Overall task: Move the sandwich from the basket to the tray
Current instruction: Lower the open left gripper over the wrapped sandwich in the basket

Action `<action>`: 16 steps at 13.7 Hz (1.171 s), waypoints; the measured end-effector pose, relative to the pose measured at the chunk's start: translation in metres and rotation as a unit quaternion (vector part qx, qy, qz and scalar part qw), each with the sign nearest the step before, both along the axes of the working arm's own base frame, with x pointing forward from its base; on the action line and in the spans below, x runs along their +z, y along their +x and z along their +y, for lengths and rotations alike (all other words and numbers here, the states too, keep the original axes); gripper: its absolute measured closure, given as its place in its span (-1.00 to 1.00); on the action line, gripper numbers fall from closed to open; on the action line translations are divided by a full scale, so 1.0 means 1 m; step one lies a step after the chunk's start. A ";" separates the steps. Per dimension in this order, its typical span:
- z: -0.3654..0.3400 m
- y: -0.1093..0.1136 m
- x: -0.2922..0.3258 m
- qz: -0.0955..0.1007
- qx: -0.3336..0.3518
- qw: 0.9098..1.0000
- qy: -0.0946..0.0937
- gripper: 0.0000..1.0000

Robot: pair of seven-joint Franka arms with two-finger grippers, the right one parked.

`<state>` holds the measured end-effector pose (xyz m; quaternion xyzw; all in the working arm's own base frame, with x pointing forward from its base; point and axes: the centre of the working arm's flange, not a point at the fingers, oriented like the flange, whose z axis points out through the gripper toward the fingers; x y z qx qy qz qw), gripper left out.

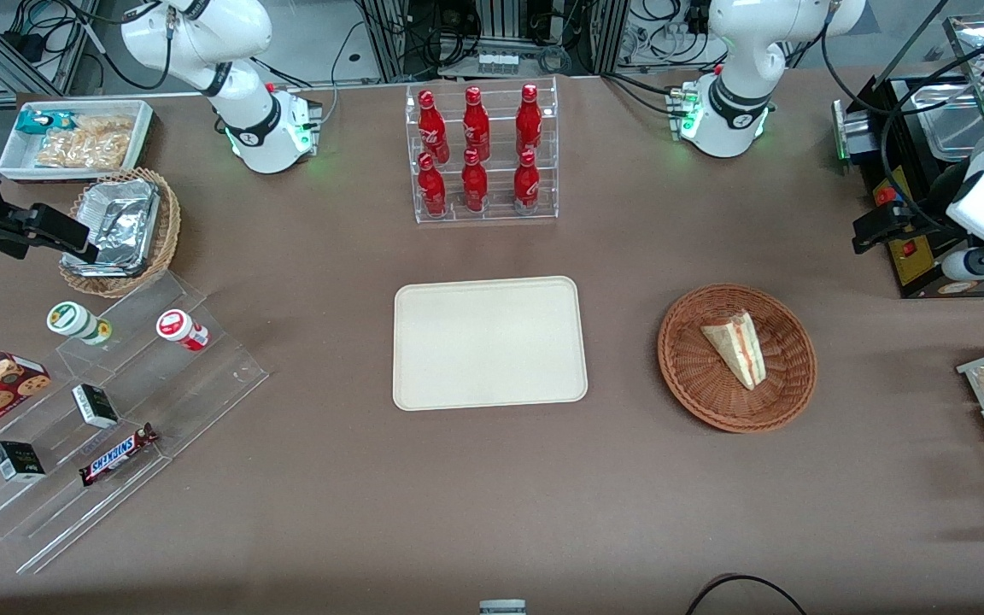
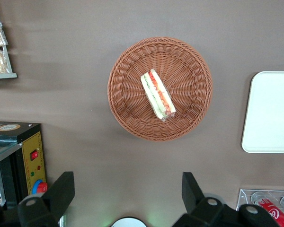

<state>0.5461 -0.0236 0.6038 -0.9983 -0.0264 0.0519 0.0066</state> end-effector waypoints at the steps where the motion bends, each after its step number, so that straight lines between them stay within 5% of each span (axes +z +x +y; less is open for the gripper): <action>1: 0.000 0.000 -0.001 0.001 0.000 1.000 0.000 -1.00; 5: -0.001 0.002 -0.014 0.015 -0.002 1.000 0.008 -1.00; 10: -0.014 0.008 -0.071 0.066 -0.019 0.997 0.024 -1.00; 16: -0.020 0.014 -0.155 0.052 -0.004 0.998 0.027 -1.00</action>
